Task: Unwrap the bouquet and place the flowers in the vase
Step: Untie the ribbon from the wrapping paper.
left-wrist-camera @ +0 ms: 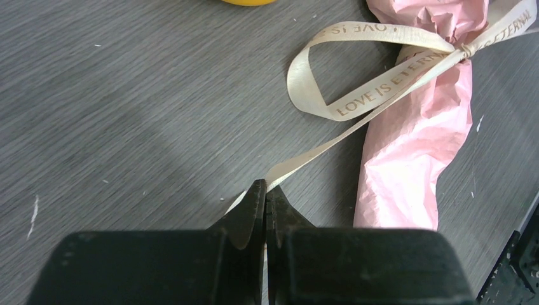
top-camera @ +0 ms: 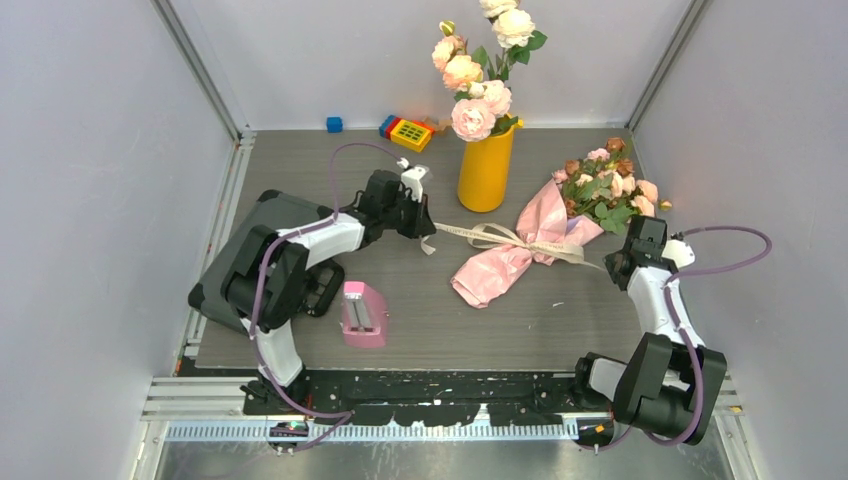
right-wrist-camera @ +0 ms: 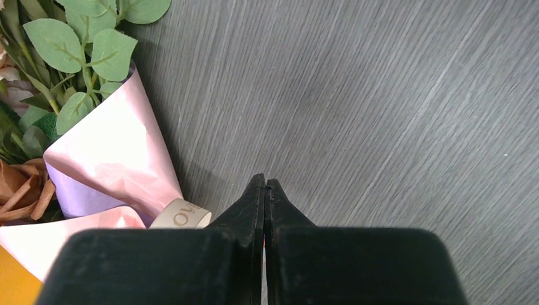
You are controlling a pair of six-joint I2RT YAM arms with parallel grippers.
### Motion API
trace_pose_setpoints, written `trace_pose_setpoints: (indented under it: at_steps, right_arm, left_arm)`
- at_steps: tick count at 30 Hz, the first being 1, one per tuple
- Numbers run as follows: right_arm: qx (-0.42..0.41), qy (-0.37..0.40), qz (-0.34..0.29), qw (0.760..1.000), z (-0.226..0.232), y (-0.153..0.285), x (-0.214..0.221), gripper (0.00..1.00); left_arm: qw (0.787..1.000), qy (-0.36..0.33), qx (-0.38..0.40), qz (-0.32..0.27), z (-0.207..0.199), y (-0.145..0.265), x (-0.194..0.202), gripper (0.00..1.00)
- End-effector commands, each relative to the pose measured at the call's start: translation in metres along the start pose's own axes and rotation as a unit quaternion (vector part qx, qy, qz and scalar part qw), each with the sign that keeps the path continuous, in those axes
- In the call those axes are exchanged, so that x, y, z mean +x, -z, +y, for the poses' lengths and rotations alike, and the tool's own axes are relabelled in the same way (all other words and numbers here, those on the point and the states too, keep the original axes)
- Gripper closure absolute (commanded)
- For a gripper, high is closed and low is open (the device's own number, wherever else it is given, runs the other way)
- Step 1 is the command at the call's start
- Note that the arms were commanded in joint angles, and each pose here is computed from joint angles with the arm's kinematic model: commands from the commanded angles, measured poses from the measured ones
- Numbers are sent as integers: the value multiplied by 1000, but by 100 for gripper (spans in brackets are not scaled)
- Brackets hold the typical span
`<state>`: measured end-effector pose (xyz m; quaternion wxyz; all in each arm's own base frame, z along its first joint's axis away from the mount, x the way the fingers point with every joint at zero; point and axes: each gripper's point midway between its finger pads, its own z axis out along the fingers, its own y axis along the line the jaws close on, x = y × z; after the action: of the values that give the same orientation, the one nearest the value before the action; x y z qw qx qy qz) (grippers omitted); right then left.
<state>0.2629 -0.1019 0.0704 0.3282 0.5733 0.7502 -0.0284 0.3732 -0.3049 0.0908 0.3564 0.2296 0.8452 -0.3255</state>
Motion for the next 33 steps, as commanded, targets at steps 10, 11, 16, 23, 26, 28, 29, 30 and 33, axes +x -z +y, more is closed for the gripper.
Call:
trace_pose_setpoints:
  at_steps: [10,11,16,23,26,28,29,30,33]
  right_arm:
    - [12,-12,-37,999,-12,5,-29,100]
    - [14,-14,-36,999,-13,5,-30,100]
    - [18,-16,-38,999,-18,5,-33,100]
    - [26,-27,-42,998,-26,4,-42,100]
    - [30,-34,-43,998,-30,4,-45,100]
    - [33,-38,-45,998,-33,3,-47,100]
    - [34,-39,-45,998,-34,3,-47,100]
    - [36,-41,-45,997,-36,3,-49,100]
    - [40,-44,-45,997,-39,2,-51,100]
  left_arm:
    - [997,27,-30,-68,17,35,-36,100]
    - [997,30,-32,-70,19,37,-37,100]
    - [995,42,-41,-79,28,46,-39,100]
    - [993,55,-50,-91,35,59,-42,100]
    - [992,60,-56,-95,38,63,-42,100]
    - [992,64,-60,-95,41,66,-41,100]
    - [991,66,-62,-95,43,68,-41,100]
    - [991,68,-64,-96,44,69,-40,100]
    - [990,79,-69,-98,50,74,-38,100]
